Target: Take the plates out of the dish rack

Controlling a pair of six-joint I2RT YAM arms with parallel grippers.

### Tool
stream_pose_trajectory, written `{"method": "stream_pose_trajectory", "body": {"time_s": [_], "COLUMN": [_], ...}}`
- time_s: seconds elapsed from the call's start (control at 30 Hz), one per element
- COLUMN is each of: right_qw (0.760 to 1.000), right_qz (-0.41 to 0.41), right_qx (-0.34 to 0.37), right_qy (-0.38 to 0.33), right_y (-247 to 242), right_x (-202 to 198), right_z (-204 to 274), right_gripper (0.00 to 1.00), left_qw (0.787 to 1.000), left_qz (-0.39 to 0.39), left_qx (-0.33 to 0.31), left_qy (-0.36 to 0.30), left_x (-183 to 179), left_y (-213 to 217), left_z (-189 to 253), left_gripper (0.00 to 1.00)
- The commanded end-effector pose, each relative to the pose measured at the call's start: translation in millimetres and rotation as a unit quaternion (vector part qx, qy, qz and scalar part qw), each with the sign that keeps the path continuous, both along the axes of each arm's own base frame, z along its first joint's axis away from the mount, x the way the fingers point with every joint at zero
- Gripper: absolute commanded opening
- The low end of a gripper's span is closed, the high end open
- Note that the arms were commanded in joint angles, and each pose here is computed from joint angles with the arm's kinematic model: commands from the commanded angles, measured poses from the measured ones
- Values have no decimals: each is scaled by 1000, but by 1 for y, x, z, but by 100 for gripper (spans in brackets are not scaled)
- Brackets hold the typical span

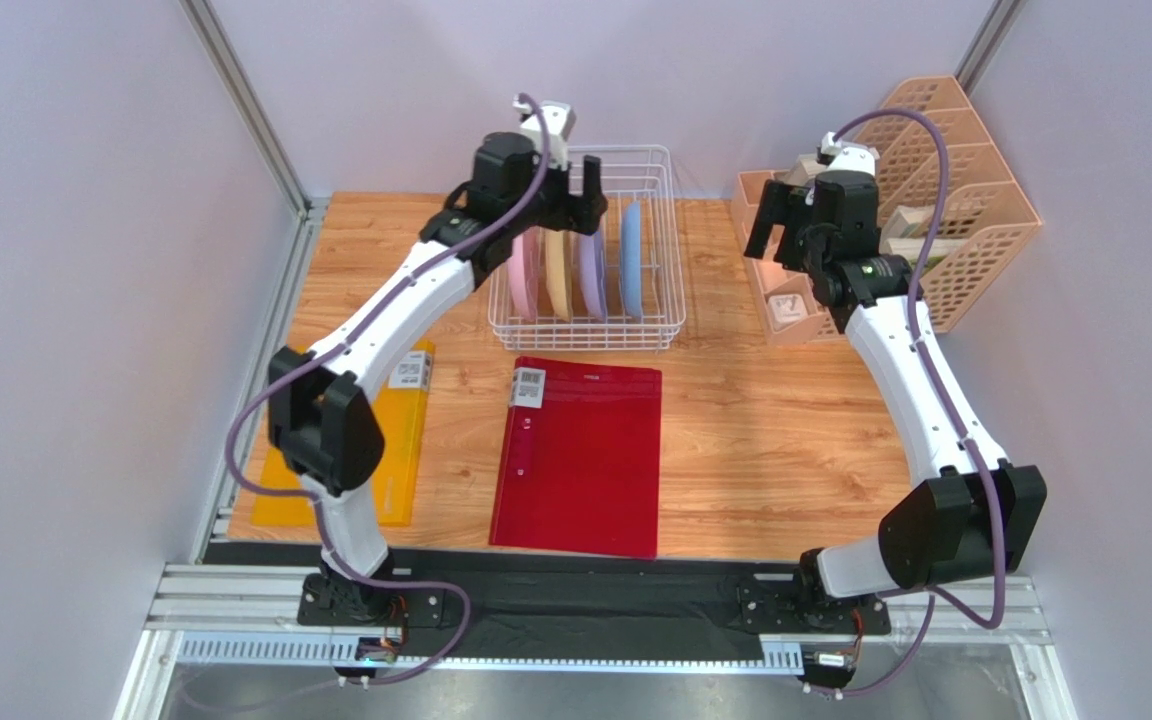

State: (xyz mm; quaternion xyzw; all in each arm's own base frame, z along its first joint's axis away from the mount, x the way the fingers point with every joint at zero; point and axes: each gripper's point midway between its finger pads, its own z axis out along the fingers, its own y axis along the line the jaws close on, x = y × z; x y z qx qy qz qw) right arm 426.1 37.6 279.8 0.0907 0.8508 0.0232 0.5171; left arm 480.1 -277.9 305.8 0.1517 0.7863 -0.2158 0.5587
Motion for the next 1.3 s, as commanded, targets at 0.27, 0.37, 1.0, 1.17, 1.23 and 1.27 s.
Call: {"method": "stream_pose_trajectory", "body": {"time_s": [0.27, 0.37, 1.0, 1.17, 1.23, 1.27], "right_qw": [1000, 1000, 999, 999, 999, 999], "right_qz": [-12, -11, -26, -31, -31, -32], "right_qx": [-22, -21, -22, -24, -23, -23], "right_qy": [10, 10, 25, 35, 36, 37], "right_y": [-9, -8, -12, -14, -13, -13], "right_x": [-3, -2, 0, 1, 1, 1], "right_z": [-12, -12, -21, -24, -25, -25], "right_gripper": [100, 100, 100, 100, 100, 100], "left_qw": [997, 995, 980, 976, 975, 975], "left_qz": [44, 51, 141, 161, 164, 164], "left_qx": [54, 68, 132, 143, 144, 144], "left_qy": [-39, -44, -38, -36, -35, -36], "left_x": [5, 2, 1, 2, 1, 1], "left_y": [-70, -79, -86, -80, -80, -81], "left_z": [-7, -14, -85, -94, -97, -96], "left_gripper": [95, 95, 68, 53, 47, 45]}}
